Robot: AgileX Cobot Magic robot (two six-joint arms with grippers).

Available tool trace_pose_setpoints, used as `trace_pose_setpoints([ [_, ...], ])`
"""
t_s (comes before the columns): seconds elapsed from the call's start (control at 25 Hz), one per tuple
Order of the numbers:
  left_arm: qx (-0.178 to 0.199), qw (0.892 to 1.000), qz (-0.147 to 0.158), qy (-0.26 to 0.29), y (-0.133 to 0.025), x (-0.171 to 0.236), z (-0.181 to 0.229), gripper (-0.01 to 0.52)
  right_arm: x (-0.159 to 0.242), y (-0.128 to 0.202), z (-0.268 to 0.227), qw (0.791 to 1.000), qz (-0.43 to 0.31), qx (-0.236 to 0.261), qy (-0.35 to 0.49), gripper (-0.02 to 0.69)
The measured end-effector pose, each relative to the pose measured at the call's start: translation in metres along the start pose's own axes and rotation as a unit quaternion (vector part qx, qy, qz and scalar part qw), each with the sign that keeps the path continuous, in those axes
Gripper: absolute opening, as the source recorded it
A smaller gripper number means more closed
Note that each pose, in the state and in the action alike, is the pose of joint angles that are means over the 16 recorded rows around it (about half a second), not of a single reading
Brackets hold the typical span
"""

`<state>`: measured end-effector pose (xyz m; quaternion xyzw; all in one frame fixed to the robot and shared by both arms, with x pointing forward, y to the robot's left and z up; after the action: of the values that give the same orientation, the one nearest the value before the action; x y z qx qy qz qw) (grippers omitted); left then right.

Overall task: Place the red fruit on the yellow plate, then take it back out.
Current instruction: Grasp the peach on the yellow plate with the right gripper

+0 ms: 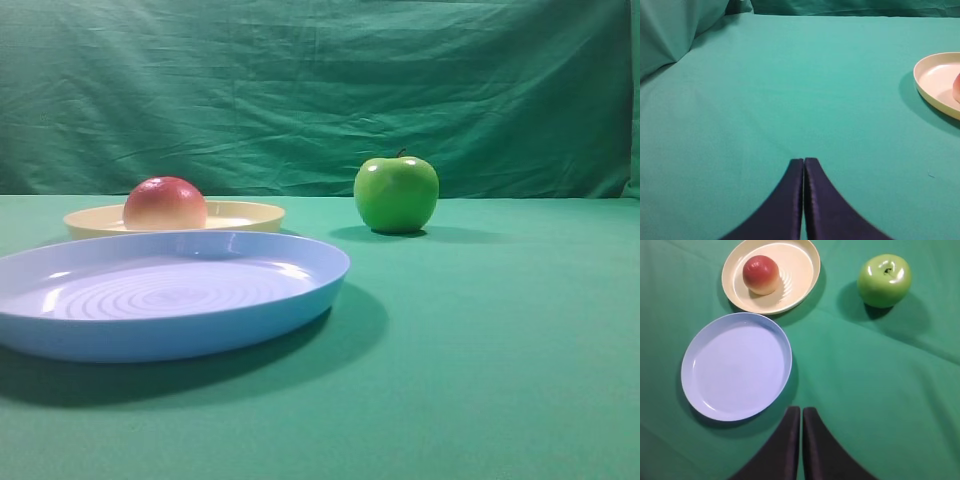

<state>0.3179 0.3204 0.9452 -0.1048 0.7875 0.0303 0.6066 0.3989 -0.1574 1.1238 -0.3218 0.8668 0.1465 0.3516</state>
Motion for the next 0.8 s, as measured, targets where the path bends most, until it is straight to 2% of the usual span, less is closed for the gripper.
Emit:
trace_pose_setpoints([
  [0.2,0.000,1.000,0.000,0.000,0.000,0.000,0.000,0.000,0.031,-0.006,-0.024,0.998,0.016,0.028,-0.056,0.000],
  [0.4,0.000,1.000,0.000,0.000,0.000,0.000,0.000,0.000,0.060,-0.021,-0.045,0.988,0.039,0.078,-0.126,0.000],
  [0.8,0.000,1.000,0.000,0.000,0.000,0.000,0.000,0.000,0.126,-0.051,-0.054,0.940,0.112,0.219,-0.236,0.000],
])
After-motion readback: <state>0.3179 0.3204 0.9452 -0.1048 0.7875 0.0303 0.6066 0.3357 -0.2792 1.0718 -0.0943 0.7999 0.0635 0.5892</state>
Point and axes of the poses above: a point on each arm's last joint axis where the gripper is mounted, z pointing out along that axis toward the gripper, y along the wrist's bending axis when the last joint is at zero, x = y × z, the point moved 3 cm from there along z, pointing out along that axis toward the gripper, and after that the axes turned 5 degrees about -z, right-handed, at the moved point
